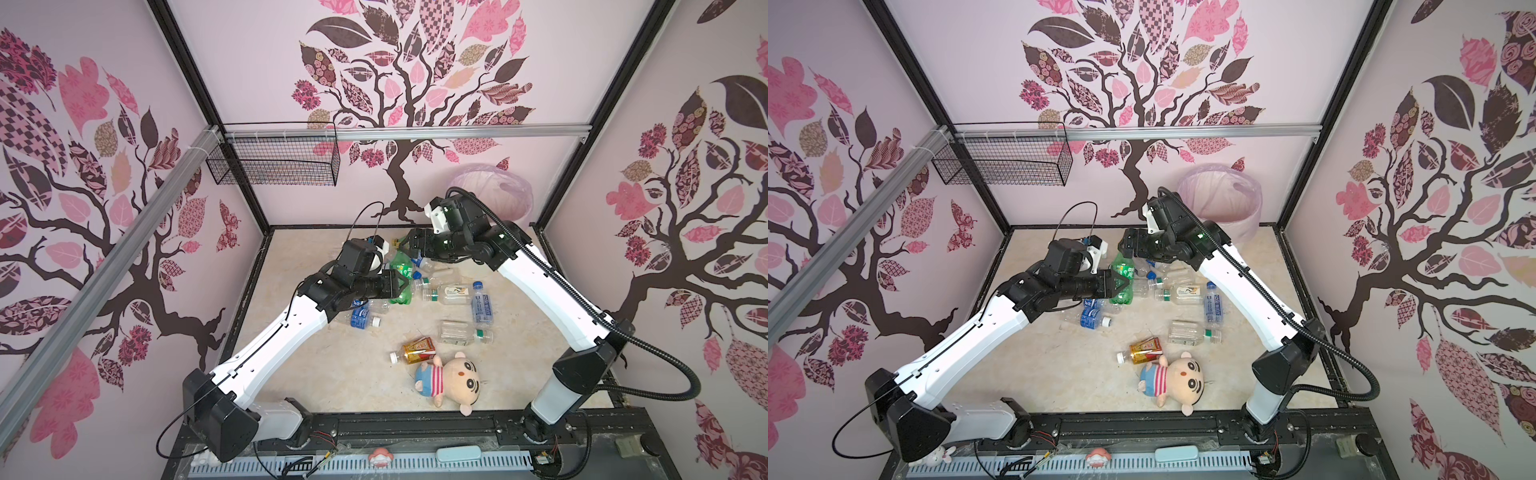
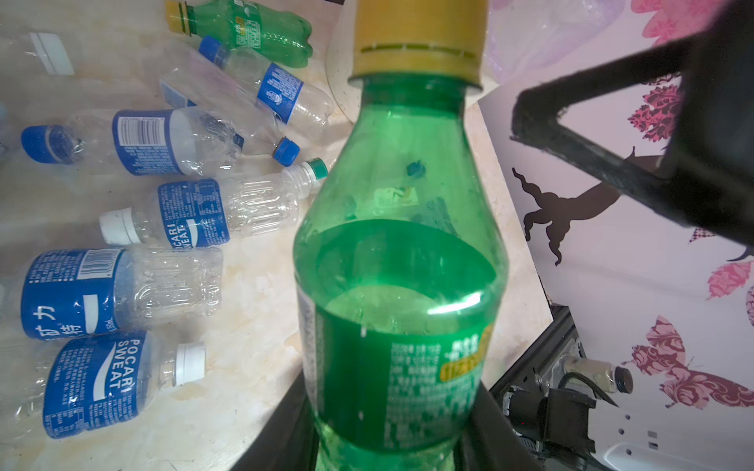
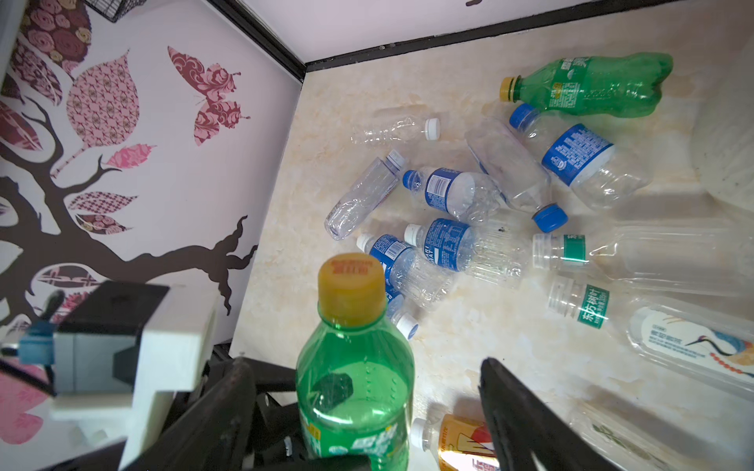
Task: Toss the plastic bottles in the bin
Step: 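Lift the green bottle toward the right gripper, which grasps its cap, then carry the green bottle with the right gripper over the bin and release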
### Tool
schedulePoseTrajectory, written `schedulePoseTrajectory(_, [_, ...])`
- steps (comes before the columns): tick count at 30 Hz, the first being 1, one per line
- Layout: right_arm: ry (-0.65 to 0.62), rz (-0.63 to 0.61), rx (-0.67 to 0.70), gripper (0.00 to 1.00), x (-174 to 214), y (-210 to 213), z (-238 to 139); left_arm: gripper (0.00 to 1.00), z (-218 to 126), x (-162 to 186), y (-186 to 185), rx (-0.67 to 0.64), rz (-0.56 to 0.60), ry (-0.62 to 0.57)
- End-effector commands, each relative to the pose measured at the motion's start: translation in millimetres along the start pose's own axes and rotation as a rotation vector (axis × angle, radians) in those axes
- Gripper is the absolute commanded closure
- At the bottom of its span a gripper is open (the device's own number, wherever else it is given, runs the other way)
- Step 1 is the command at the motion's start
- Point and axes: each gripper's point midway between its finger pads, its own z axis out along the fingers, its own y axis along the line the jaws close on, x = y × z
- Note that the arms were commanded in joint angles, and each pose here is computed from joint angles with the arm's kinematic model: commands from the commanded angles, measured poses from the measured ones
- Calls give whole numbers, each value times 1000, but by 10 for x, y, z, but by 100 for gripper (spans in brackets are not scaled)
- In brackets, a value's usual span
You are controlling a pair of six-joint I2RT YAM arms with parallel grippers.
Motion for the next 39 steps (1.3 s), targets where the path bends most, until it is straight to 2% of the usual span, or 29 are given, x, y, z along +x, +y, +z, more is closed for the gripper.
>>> schedulePoseTrajectory(1, [-6,16,-10,18,-84,10,25,60,-94,-141,-133,36,28,-50])
schedulePoseTrajectory(16, [29,36,-15,43,-19,-57,288,60,-141,-85,-343,92,46,-43])
schedulePoseTrajectory(19, [33,38,-13,59,-5,-73,317,60,-138,-84,-351,93,45,-40])
schedulePoseTrajectory(23, [31,45,7,65,16,-129,329,60,-141,-103,-348,86,49,-44])
schedulePoseTrajectory(25, [29,46,13,72,35,-147,320,59,-132,-113,-337,80,50,-46])
schedulePoseTrajectory(28, [23,44,24,79,55,-177,287,57,-112,-128,-340,76,50,-44])
schedulePoseTrajectory(33, [-37,5,42,87,-24,-194,153,49,-102,-198,-368,67,58,-46])
schedulePoseTrajectory(39, [-178,-62,115,92,-346,-186,-150,34,-155,-306,-413,51,80,-53])
